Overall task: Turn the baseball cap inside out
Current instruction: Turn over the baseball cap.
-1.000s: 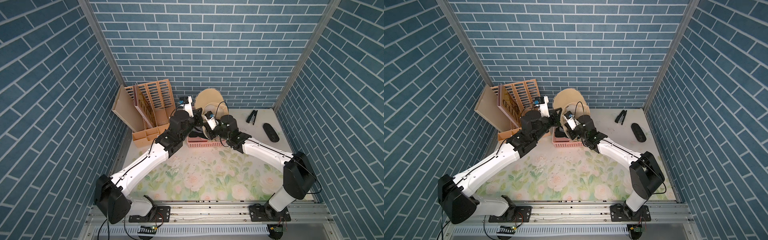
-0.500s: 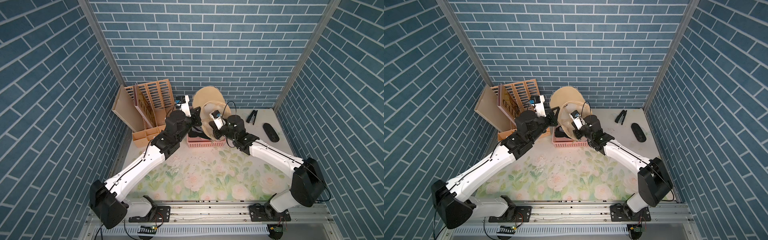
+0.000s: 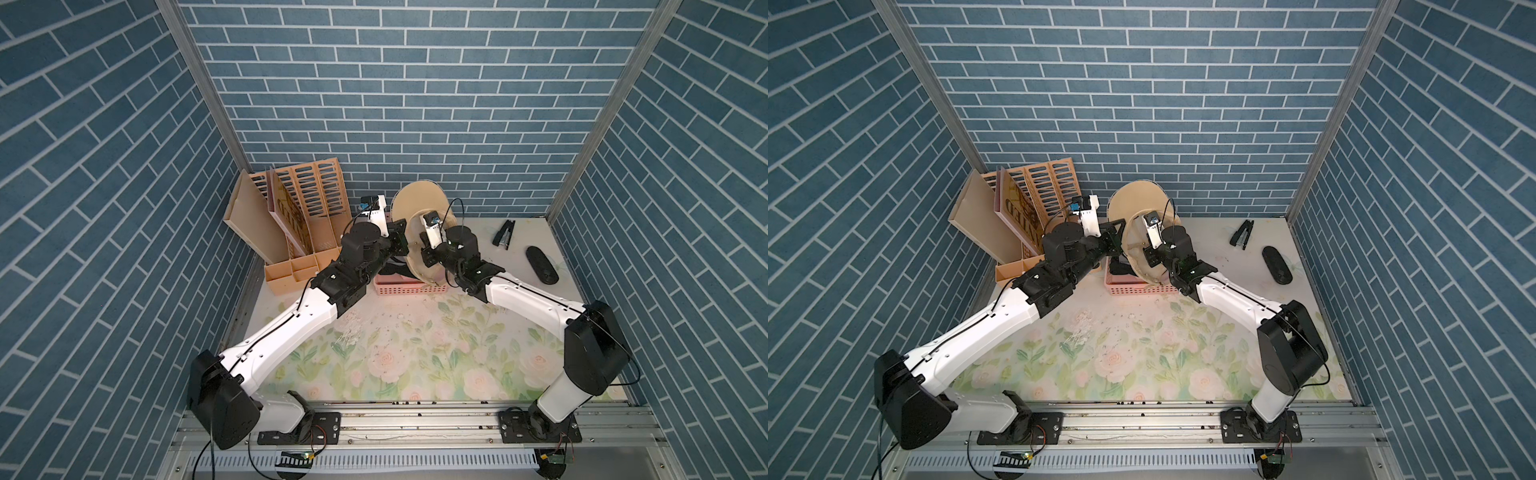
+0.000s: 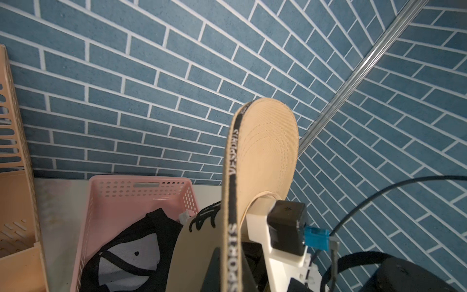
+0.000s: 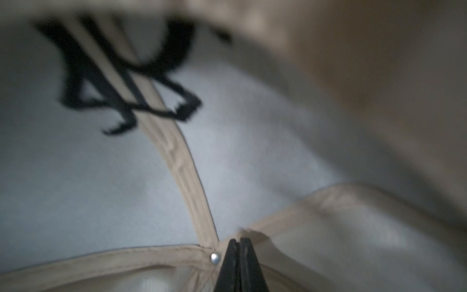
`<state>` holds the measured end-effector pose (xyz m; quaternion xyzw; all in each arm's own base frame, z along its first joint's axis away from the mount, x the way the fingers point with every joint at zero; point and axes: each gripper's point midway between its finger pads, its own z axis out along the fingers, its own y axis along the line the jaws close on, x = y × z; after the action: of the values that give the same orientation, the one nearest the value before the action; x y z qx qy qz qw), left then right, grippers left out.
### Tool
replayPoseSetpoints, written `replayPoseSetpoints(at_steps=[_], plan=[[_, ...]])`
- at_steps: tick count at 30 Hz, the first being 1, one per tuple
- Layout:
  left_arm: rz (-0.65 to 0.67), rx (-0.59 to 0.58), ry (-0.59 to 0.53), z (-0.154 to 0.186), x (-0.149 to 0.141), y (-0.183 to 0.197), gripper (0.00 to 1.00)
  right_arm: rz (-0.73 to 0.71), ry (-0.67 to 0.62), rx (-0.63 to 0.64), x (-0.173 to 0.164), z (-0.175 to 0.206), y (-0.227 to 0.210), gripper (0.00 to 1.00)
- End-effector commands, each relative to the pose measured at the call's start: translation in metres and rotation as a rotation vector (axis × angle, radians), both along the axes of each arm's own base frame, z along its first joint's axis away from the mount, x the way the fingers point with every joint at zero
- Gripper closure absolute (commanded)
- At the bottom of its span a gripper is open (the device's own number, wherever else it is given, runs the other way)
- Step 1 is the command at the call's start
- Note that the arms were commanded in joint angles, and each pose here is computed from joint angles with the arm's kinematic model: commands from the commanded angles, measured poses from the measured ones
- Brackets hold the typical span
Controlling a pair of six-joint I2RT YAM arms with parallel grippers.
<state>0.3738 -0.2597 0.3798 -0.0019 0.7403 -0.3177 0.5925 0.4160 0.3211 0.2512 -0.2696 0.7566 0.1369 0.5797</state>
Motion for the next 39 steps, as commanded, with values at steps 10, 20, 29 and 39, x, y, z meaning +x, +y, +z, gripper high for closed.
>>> replayPoseSetpoints(at_steps=[10,20,29,39], plan=[[0.056,-0.026,-0.057,0.024,-0.002,0.014,1.00,-0.046,-0.056,0.116,-0.014,0.043,-0.019,0.96],[-0.020,-0.018,-0.017,0.003,-0.007,-0.013,1.00,-0.184,-0.170,0.435,0.012,0.102,-0.032,1.00],[-0.002,-0.020,-0.022,0.003,-0.014,-0.004,1.00,-0.409,-0.072,0.564,0.052,0.071,-0.076,1.00],[0.072,0.030,-0.092,0.022,-0.003,0.006,1.00,-0.202,0.097,0.412,0.009,0.051,-0.048,0.83]])
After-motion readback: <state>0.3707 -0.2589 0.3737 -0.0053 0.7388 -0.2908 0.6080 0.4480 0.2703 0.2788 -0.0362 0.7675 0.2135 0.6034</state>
